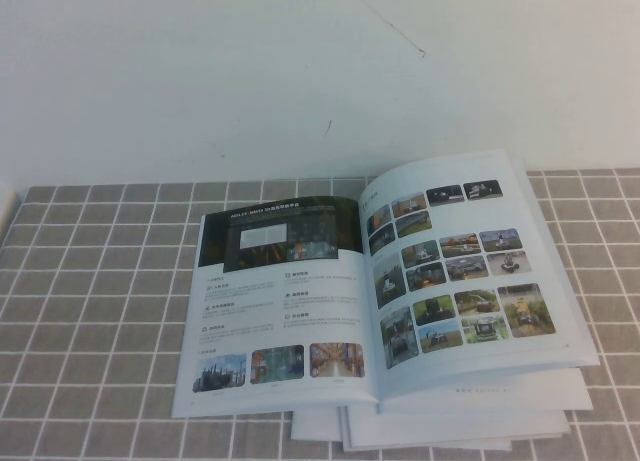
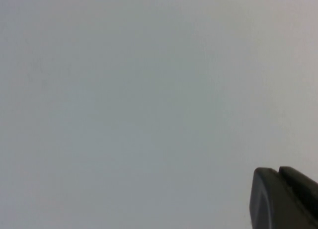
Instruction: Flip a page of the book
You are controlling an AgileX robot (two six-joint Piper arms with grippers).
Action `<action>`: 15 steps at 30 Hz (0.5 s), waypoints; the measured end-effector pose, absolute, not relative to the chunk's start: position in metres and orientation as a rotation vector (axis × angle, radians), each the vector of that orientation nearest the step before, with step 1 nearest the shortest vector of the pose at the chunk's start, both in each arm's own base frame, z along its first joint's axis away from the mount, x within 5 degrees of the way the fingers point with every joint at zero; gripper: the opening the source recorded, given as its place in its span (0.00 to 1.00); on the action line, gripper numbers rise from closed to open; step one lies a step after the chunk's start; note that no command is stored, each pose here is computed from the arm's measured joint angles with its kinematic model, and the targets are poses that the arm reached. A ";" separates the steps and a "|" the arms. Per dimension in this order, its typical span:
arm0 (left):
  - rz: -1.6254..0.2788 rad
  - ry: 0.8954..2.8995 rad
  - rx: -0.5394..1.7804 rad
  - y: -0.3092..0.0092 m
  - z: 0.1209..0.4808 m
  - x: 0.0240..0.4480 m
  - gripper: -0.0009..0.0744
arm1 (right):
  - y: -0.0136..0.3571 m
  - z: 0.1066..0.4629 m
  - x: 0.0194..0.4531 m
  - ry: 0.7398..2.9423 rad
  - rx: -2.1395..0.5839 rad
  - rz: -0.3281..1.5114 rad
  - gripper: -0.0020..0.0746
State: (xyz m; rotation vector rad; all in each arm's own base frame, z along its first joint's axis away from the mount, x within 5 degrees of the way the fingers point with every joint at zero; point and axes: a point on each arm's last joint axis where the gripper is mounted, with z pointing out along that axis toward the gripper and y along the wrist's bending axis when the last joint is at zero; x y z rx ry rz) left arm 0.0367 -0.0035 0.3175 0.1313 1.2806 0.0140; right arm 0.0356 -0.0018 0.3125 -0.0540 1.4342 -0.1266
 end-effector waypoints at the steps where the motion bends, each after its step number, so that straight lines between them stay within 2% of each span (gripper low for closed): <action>1: 0.018 1.317 0.138 -0.004 0.322 0.040 0.01 | -0.002 0.318 0.038 1.475 -0.051 -0.118 0.02; 6: -0.015 1.534 0.139 -0.007 0.335 0.068 0.01 | 0.000 0.342 0.056 1.703 -0.030 -0.042 0.02; 9: -0.095 1.766 0.114 -0.012 0.331 0.093 0.01 | 0.003 0.350 0.074 1.862 -0.049 0.010 0.02; 15: -0.289 2.104 0.072 -0.028 0.314 0.144 0.01 | 0.017 0.352 0.123 2.093 -0.261 0.134 0.02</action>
